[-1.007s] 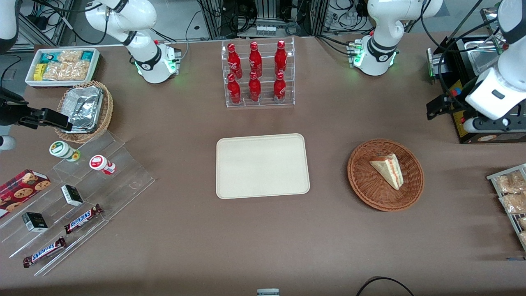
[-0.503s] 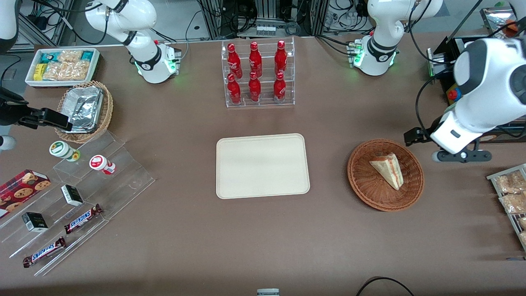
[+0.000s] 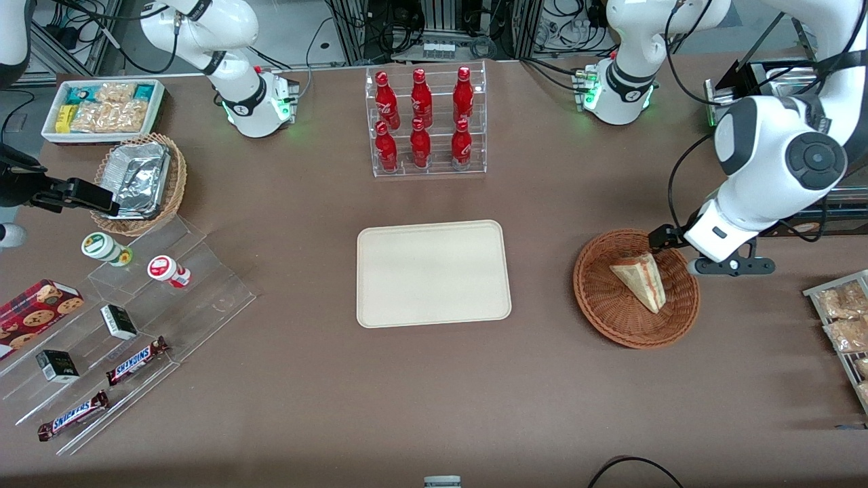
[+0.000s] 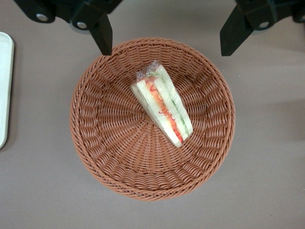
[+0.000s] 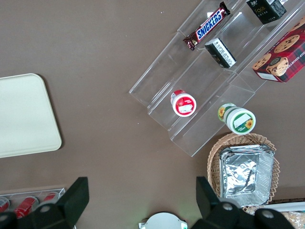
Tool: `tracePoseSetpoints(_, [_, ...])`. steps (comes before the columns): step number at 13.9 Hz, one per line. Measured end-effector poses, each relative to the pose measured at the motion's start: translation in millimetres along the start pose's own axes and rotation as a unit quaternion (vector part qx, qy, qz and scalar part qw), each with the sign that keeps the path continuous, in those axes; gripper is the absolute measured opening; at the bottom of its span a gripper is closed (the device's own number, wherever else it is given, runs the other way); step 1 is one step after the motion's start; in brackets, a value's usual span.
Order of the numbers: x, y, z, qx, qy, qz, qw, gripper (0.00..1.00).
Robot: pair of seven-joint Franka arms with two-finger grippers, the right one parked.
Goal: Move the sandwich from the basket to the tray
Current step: 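Lower the open left gripper over the wrapped sandwich in the basket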
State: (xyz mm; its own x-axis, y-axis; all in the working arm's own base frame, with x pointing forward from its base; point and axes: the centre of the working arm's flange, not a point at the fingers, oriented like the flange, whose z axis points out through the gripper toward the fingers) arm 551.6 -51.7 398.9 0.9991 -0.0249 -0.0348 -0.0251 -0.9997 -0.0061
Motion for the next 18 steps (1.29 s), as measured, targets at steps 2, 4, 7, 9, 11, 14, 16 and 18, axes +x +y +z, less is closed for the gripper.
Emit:
tracePoseSetpoints(2, [-4, -1, 14, 0.0, 0.004, 0.0, 1.0, 1.0])
tracePoseSetpoints(4, [-8, -1, 27, -0.001, 0.009, -0.002, 1.0, 1.0])
tracePoseSetpoints(7, [-11, -2, 41, -0.002, 0.013, -0.028, 0.9995, 1.0])
tracePoseSetpoints(9, [-11, -3, 48, -0.003, 0.013, -0.064, 0.9979, 1.0])
tracePoseSetpoints(11, [-9, -2, 53, -0.004, 0.014, -0.099, 0.995, 1.0])
tracePoseSetpoints(14, [-9, -2, 62, -0.006, 0.019, -0.137, 0.9903, 1.0])
tracePoseSetpoints(16, [-11, -3, 69, -0.009, 0.029, -0.168, 0.9854, 1.0])
tracePoseSetpoints(18, [-15, -4, 78, -0.013, 0.038, -0.208, 0.9773, 1.0])
